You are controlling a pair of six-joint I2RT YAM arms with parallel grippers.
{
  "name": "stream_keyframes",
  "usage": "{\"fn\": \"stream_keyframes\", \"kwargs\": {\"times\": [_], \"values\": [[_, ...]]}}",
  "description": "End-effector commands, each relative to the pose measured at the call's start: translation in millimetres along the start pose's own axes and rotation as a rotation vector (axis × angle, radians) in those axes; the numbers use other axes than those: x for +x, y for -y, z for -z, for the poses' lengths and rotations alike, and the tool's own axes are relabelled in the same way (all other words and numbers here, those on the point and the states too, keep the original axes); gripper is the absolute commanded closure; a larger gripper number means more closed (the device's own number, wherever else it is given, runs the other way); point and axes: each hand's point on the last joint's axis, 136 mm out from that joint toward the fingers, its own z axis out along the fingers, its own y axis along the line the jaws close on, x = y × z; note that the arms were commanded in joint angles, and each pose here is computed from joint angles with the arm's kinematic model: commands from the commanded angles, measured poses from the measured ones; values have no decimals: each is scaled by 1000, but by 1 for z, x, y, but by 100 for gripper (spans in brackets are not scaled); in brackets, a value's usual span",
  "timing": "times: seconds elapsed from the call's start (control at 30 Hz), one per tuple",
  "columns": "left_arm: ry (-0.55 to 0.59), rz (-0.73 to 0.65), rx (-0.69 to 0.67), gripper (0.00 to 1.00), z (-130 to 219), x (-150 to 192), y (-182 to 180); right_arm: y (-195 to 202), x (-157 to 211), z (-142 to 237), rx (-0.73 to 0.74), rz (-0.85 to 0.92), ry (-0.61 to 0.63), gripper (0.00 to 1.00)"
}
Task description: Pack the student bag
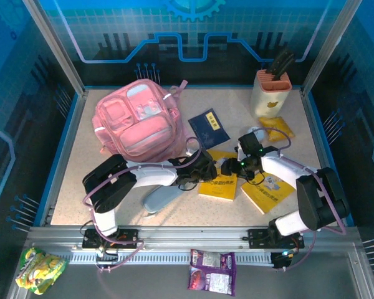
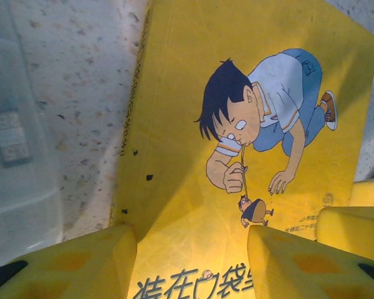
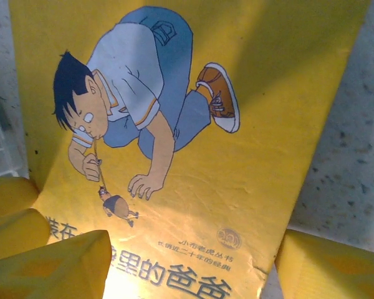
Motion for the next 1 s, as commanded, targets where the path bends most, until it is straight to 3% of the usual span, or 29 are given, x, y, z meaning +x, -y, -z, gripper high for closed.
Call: {"fn": "stream_keyframes", "kwargs": {"times": [0.0, 0.17, 0.3, 0.6, 0.97], "values": [[-8, 18, -109, 48, 4, 11, -31, -27, -19, 7, -91, 69, 35, 30], [-36, 39, -70, 48, 4, 19, -28, -11, -13, 10, -17, 80, -2, 30], [12, 24, -128, 47, 13, 10, -38, 9, 0, 11, 46, 64, -31, 29], [-31, 27, -82, 47, 0, 19, -32, -1, 19, -7, -65, 64, -90, 42], [-33, 23, -117, 48, 1, 20, -39, -25, 18, -3, -189, 91, -110, 39]]}}
